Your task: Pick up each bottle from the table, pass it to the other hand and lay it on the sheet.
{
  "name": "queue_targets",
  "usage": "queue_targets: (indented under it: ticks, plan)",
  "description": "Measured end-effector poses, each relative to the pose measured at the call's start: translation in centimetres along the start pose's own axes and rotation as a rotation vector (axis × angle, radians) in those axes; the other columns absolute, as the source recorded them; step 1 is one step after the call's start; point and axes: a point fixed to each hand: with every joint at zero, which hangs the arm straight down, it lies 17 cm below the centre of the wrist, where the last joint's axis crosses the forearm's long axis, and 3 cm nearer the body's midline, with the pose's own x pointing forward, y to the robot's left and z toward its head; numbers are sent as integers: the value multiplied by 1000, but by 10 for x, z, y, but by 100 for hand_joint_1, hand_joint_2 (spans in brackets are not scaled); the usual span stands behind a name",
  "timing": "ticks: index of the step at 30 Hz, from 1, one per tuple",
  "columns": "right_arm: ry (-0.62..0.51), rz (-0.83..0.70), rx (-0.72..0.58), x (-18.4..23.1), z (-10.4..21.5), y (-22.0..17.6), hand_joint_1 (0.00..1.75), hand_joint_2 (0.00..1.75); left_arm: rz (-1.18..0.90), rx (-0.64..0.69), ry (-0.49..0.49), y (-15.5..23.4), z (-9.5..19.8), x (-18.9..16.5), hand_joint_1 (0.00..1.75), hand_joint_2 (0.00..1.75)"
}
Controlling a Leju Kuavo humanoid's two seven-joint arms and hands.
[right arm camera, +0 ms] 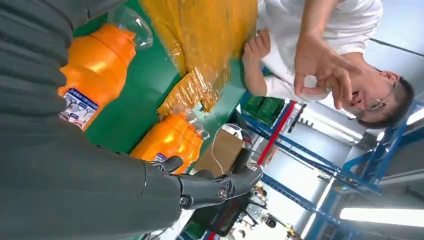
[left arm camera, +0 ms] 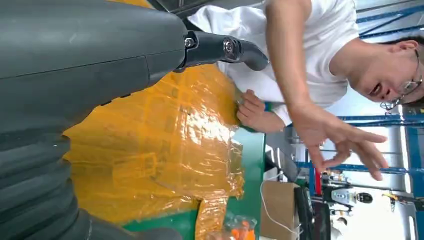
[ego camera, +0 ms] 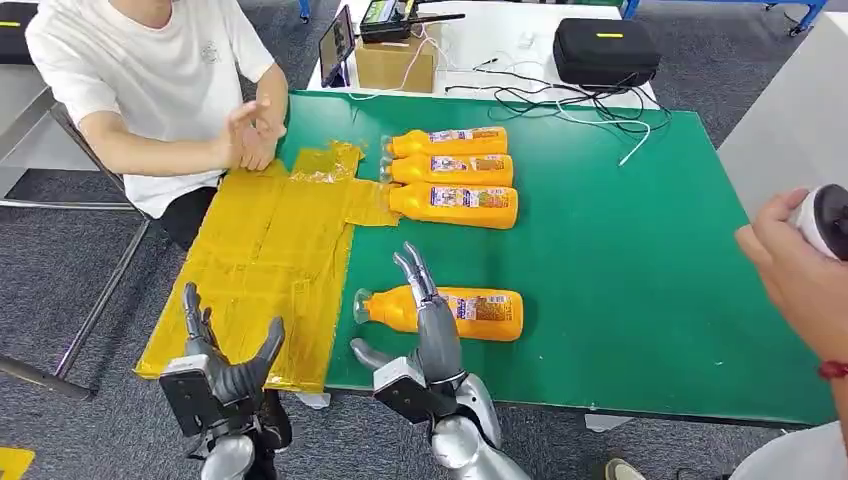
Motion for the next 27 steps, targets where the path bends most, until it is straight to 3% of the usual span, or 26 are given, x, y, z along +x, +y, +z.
queue_targets:
  ticks: [8, 15, 18, 23, 27]
  plan:
    - [-35, 13, 35, 5, 6, 14, 0, 175, -17, 5, 1, 5, 0, -3, 0, 175]
    - [29, -37, -23, -3, 16, 10, 0, 175, -3, -62, 14, -7, 5, -6, 0, 175]
    - [63, -43, -70, -10, 31, -3, 0, 175, 41, -116, 67, -31, 9, -11, 0, 175]
    - [79, -27, -88, -14, 52, -14, 0, 175, 59, -196, 61, -69, 22, -5, 0, 175]
    - [71, -7, -91, -13, 57, -19, 0, 175, 64, -224, 67, -78, 27, -5, 0, 175]
